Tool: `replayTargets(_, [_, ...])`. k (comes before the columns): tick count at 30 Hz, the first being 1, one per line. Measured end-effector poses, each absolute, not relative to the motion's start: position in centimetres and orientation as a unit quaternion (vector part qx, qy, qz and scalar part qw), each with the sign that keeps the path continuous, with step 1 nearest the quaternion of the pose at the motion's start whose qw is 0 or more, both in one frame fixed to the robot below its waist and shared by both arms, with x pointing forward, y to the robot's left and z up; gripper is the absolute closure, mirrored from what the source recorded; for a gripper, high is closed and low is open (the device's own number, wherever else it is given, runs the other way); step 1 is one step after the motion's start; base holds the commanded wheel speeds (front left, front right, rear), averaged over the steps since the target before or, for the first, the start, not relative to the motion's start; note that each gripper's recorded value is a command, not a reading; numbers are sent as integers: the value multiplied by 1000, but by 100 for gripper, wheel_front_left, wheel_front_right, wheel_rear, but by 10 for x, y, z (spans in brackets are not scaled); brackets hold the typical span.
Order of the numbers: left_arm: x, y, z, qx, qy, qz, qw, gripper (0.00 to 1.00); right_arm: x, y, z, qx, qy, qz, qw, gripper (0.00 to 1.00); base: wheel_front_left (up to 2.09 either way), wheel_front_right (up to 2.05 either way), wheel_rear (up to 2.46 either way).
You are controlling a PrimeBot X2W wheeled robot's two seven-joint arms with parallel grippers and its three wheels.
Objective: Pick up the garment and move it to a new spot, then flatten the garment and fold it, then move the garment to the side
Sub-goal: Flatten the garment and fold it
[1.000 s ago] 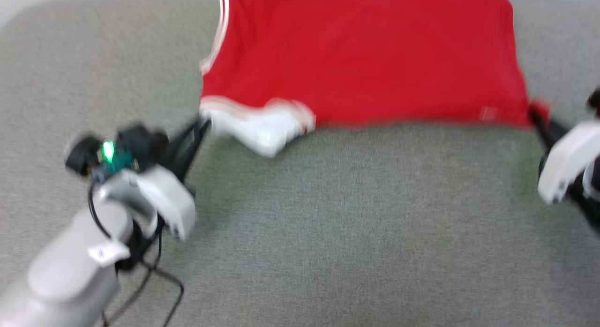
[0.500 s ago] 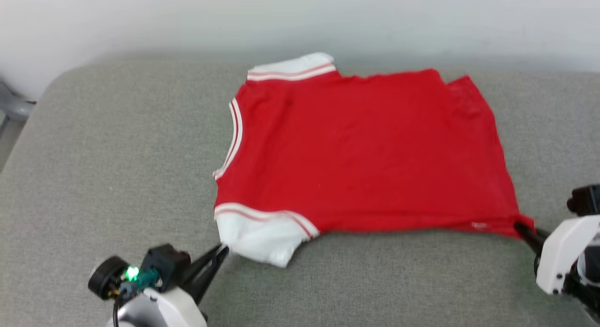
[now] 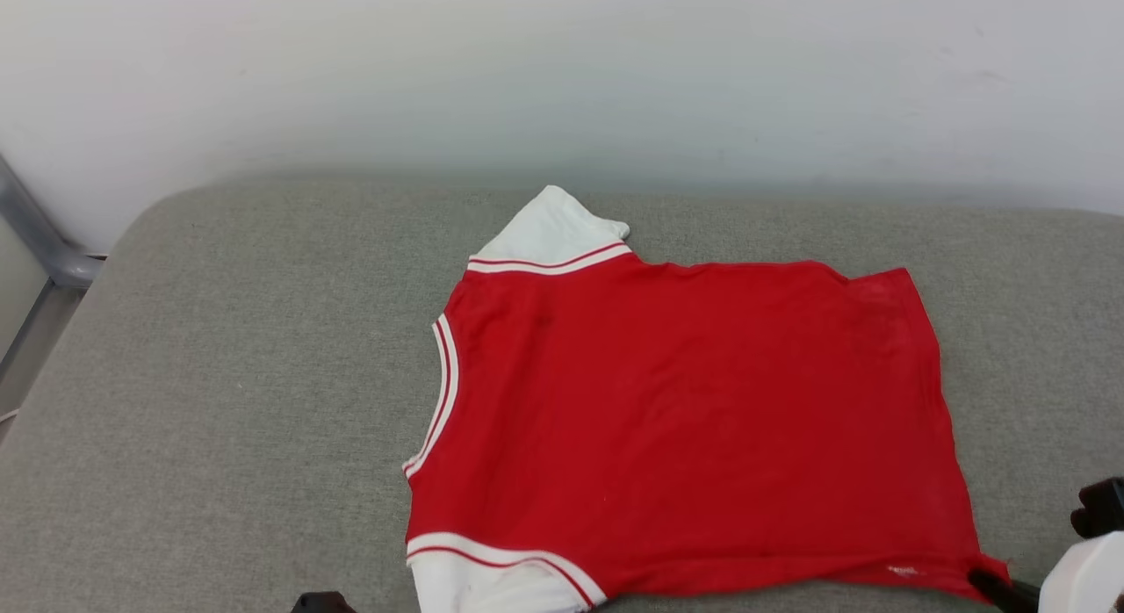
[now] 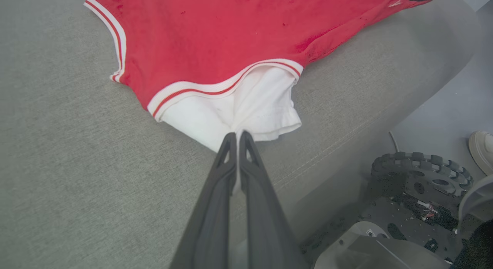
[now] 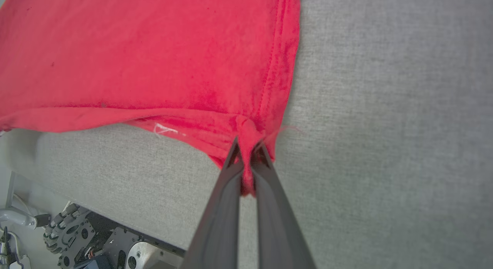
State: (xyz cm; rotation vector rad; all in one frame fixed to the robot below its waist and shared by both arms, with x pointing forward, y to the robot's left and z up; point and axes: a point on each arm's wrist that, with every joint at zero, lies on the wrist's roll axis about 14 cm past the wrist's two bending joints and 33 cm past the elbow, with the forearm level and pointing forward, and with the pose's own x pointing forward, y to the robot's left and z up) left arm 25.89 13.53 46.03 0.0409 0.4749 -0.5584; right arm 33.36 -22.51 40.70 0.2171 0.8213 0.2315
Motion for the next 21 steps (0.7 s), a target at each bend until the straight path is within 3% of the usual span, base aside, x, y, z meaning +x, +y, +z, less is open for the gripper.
replayTargets(11, [239, 132, 453, 19, 254, -279, 926, 100, 307, -221, 410, 135, 407, 118, 896, 100, 0, 0, 0])
replayTargets(21, [303, 147, 486, 26, 181, -251, 951, 100, 342, -219, 438, 147, 354, 121, 916, 100, 0, 0, 0])
